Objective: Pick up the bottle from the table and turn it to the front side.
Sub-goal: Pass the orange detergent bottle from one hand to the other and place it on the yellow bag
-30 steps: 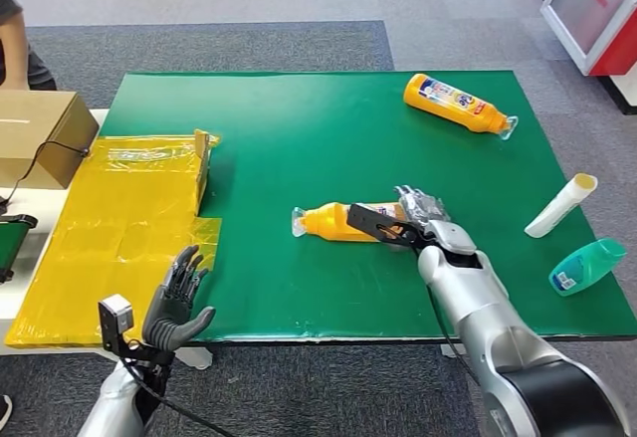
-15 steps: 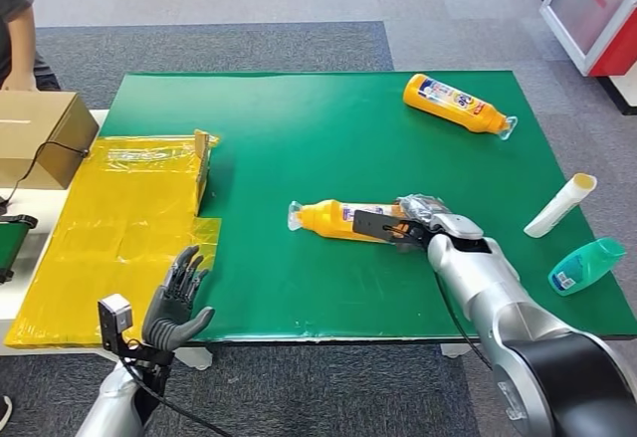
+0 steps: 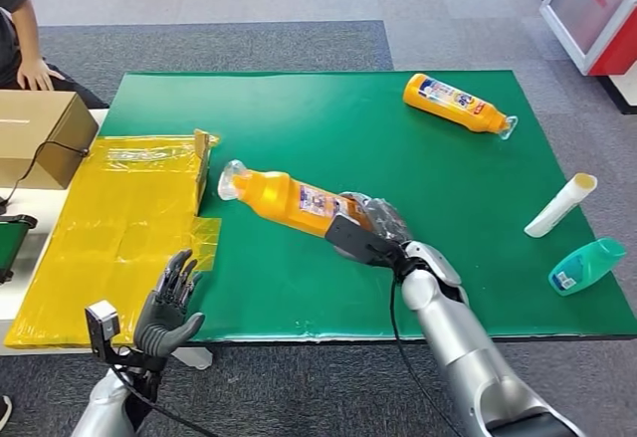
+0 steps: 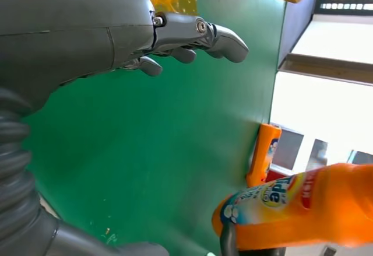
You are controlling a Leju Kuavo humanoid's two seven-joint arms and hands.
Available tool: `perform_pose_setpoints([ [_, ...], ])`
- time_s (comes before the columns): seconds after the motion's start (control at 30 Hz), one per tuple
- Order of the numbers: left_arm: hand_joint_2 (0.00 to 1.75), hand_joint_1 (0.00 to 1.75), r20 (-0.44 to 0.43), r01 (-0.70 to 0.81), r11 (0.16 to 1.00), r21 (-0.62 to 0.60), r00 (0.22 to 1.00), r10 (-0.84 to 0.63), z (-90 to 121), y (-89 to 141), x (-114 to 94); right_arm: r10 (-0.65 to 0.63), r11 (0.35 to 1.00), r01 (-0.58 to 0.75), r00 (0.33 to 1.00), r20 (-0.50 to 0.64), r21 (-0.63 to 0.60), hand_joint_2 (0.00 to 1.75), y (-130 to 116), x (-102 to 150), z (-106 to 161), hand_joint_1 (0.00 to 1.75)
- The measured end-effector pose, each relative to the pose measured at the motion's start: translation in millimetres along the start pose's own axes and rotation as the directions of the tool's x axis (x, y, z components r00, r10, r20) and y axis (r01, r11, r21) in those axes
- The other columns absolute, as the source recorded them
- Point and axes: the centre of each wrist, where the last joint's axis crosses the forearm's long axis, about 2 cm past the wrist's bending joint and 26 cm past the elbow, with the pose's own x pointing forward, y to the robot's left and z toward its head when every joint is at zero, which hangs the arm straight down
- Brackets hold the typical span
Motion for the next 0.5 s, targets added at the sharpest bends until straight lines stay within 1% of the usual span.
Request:
perform_pose_setpoints([
  [0.2,1.75,0.00,0.041,0.032,0.996,-0.081,0.999,-0.029,-37.2,-2.2,15.3,-0.087,0.995,0.080,0.989,0.121,0.062,1.75,41.9,42.8,-3.0,1.75],
  [0.3,1.75,0.00,0.055,0.044,0.992,-0.116,0.998,-0.038,-52.8,-6.2,21.2,-0.131,0.987,0.114,0.977,0.166,0.111,1.75,63.8,59.2,-2.4,1.75],
  [0.4,1.75,0.00,0.062,0.057,0.988,-0.142,0.997,-0.049,-62.3,-8.8,25.0,-0.164,0.978,0.135,0.969,0.187,0.159,1.75,83.1,69.6,0.8,1.75],
  [0.5,1.75,0.00,0.060,0.072,0.984,-0.163,0.996,-0.063,-66.1,-8.3,27.5,-0.181,0.971,0.144,0.965,0.191,0.189,1.75,95.7,75.1,3.1,1.75],
])
